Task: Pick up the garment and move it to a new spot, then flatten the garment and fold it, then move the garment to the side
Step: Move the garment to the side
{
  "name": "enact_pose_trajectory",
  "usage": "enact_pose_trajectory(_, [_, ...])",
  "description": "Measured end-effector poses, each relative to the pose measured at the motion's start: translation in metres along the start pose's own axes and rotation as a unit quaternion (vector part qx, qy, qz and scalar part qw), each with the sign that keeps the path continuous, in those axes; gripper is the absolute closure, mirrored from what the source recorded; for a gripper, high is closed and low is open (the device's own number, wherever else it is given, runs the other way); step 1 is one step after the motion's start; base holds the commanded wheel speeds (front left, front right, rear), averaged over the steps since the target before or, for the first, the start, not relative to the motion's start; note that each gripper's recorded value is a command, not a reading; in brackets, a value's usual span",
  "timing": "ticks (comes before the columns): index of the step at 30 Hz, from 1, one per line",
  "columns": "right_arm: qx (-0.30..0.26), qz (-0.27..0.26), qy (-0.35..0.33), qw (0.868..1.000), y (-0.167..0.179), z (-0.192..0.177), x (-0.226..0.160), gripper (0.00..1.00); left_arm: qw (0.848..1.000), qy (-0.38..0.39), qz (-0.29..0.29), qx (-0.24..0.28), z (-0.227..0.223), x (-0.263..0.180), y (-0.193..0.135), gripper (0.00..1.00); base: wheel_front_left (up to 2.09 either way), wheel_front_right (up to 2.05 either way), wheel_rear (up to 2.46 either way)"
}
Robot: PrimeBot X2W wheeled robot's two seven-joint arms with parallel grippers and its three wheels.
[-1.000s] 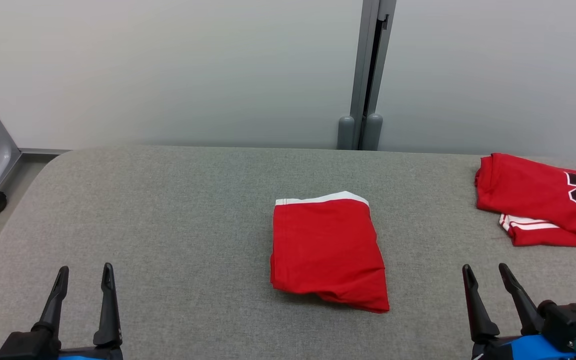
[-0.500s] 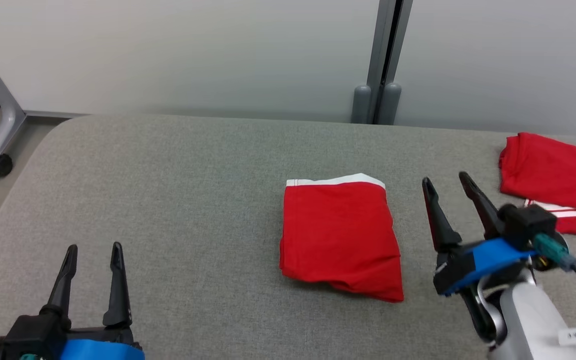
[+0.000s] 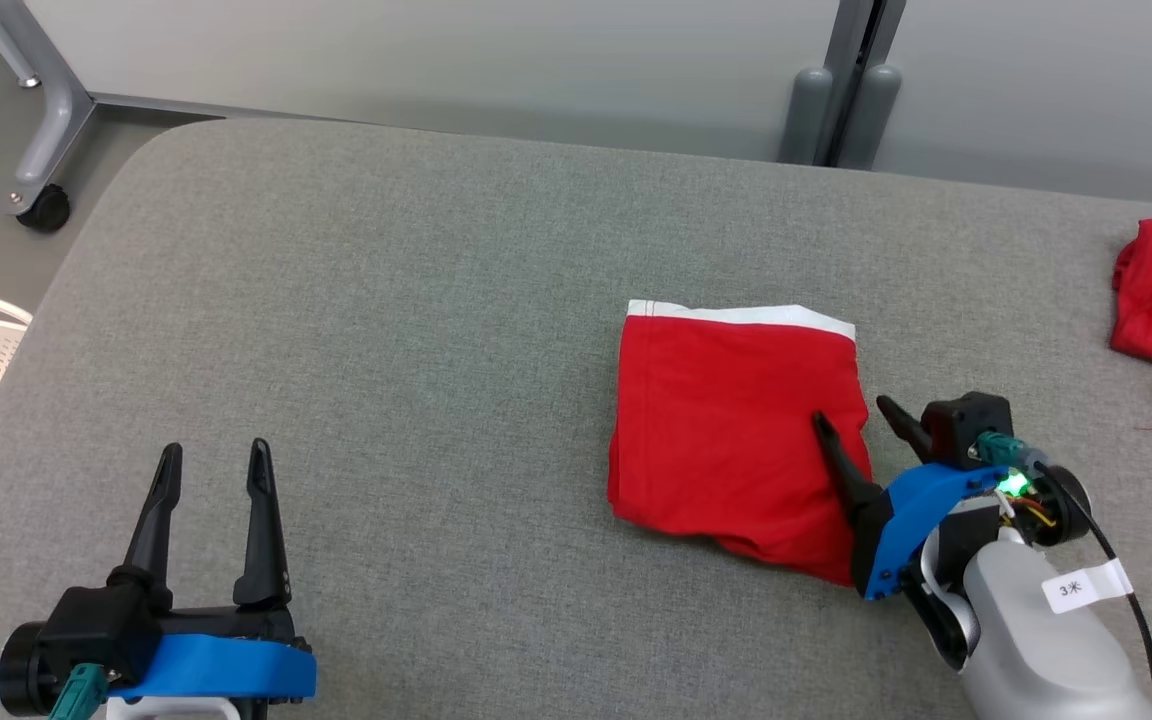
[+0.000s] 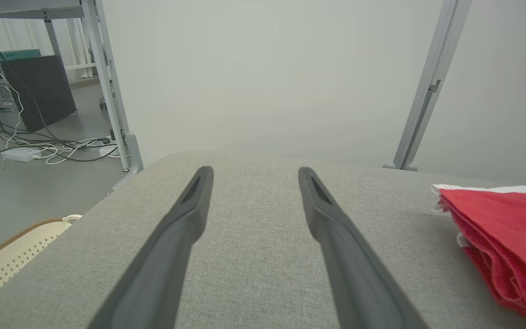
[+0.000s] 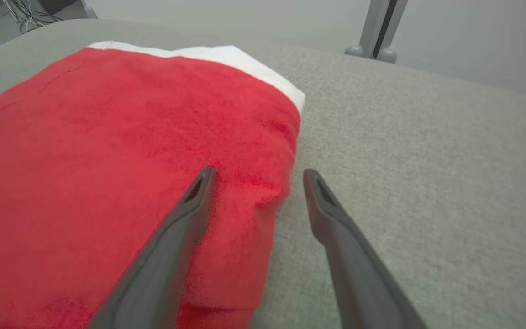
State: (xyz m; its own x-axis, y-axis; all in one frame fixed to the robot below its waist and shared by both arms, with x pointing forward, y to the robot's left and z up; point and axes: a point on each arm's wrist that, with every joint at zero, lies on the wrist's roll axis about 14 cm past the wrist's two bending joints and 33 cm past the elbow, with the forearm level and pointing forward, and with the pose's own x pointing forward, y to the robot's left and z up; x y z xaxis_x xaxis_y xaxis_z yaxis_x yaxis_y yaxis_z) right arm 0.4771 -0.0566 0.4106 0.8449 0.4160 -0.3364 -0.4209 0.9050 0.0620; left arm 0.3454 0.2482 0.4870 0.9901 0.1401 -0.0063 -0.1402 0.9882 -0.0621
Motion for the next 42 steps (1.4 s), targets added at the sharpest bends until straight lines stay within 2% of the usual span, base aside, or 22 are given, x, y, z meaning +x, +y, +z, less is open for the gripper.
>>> enact_pose_trajectory(5, [0.015,0.003,0.051,0.999,0.004,-0.039,0.0,0.0,1.0,0.004,0.002,0.0,-0.005,0.004,0.0,0.0,0.0,0.0,0.0])
enact_pose_trajectory(10, [0.023,0.009,0.063,0.998,0.011,-0.047,0.003,0.0,1.0,0.005,0.001,-0.001,-0.007,0.006,-0.001,0.0,0.0,0.0,0.0])
enact_pose_trajectory(11, [0.031,0.009,0.066,0.997,0.014,-0.048,0.003,0.33,1.0,0.004,0.0,-0.001,-0.006,0.007,-0.002,0.0,0.0,0.0,0.0])
enact_pose_trajectory(12, [0.036,0.011,0.067,0.997,0.016,-0.048,0.003,0.78,1.0,0.002,-0.001,-0.001,-0.005,0.007,-0.002,0.0,0.0,0.0,0.0])
enact_pose_trajectory(13, [0.042,0.013,0.069,0.997,0.019,-0.05,0.003,1.0,1.0,0.002,-0.002,-0.001,-0.005,0.008,-0.003,0.0,0.0,0.0,0.0])
enact_pose_trajectory(17, [0.045,0.021,0.062,0.997,0.022,-0.047,0.005,1.0,1.0,0.007,-0.012,-0.006,-0.01,0.014,-0.01,0.0,0.0,0.0,0.0])
enact_pose_trajectory(21, [0.006,0.009,0.038,0.999,-0.007,-0.024,0.016,1.0,0.999,0.01,-0.032,-0.004,-0.014,0.027,-0.022,0.0,0.0,0.0,0.0])
enact_pose_trajectory(26, [-0.064,-0.02,0.007,0.998,-0.065,0.018,0.035,1.0,0.998,0.009,-0.065,0.002,-0.02,0.053,-0.042,0.0,0.0,0.0,0.0])
enact_pose_trajectory(32, [-0.125,-0.081,0.018,0.989,-0.154,0.039,0.038,1.0,0.994,0.016,-0.108,0.005,-0.039,0.088,-0.07,0.0,0.0,0.0,0.0])
enact_pose_trajectory(39, [-0.147,-0.185,0.051,0.97,-0.264,0.045,-0.009,1.0,0.987,0.026,-0.16,0.011,-0.069,0.119,-0.103,0.0,0.0,0.0,0.0])
enact_pose_trajectory(42, [-0.145,-0.222,0.067,0.962,-0.297,0.043,-0.036,1.0,0.983,0.022,-0.182,0.014,-0.072,0.13,-0.117,0.0,0.0,0.0,0.0])
